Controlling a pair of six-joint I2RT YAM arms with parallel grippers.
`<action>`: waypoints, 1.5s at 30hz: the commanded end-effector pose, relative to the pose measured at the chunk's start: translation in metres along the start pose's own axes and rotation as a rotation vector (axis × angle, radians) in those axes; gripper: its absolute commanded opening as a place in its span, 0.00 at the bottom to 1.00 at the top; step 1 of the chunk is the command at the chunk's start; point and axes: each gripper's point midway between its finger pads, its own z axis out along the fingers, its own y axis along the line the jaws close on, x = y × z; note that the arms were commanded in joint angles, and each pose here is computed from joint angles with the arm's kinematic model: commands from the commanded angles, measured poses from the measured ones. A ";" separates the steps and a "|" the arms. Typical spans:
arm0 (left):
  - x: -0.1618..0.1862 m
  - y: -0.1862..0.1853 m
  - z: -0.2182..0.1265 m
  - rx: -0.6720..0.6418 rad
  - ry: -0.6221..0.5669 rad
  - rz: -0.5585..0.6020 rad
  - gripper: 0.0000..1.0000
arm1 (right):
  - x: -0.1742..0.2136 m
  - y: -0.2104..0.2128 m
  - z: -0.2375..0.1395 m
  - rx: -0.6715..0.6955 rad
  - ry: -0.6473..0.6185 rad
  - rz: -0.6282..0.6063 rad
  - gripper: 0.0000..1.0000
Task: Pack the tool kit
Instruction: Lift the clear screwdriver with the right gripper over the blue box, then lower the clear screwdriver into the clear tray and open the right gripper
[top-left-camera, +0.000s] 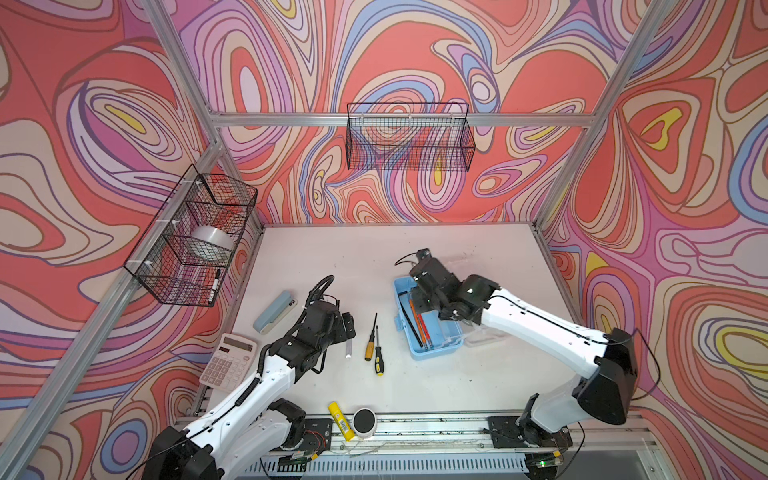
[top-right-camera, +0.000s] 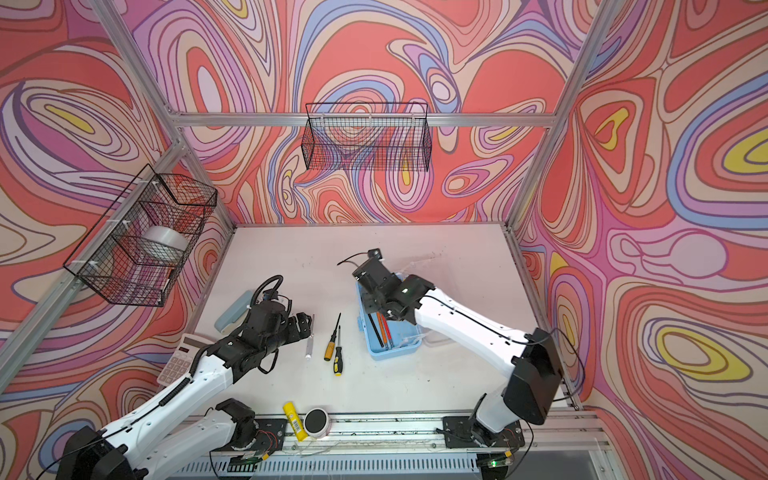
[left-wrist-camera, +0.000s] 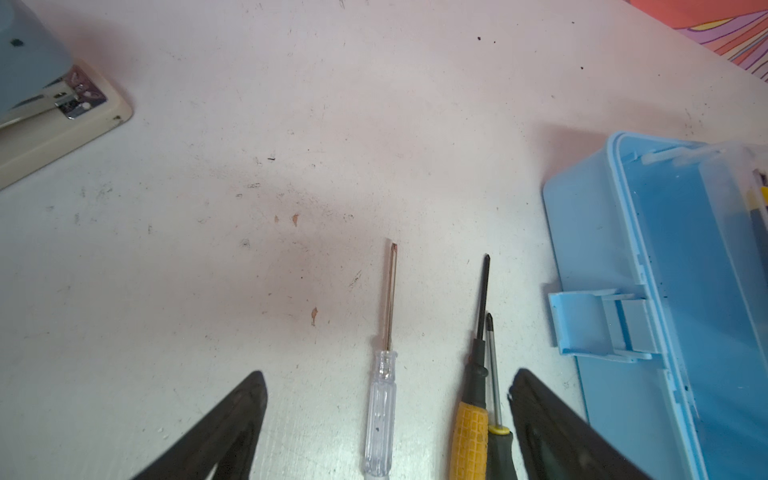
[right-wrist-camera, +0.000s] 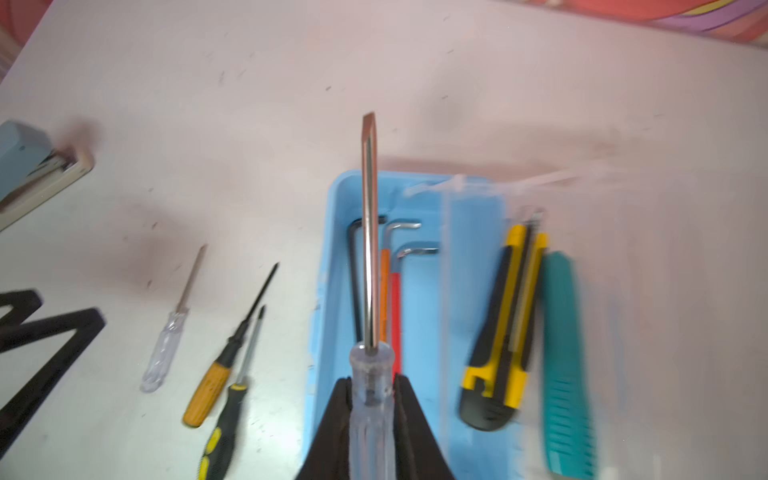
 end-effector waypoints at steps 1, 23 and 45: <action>-0.006 -0.004 0.002 0.014 -0.013 -0.001 0.92 | 0.010 -0.058 -0.018 0.185 0.025 -0.090 0.00; 0.004 -0.011 0.014 0.048 0.036 0.005 0.92 | 0.063 -0.127 0.024 0.276 0.184 -0.043 0.00; 0.006 -0.010 0.011 0.043 0.050 0.021 0.93 | 0.058 -0.121 0.031 0.251 0.202 0.026 0.37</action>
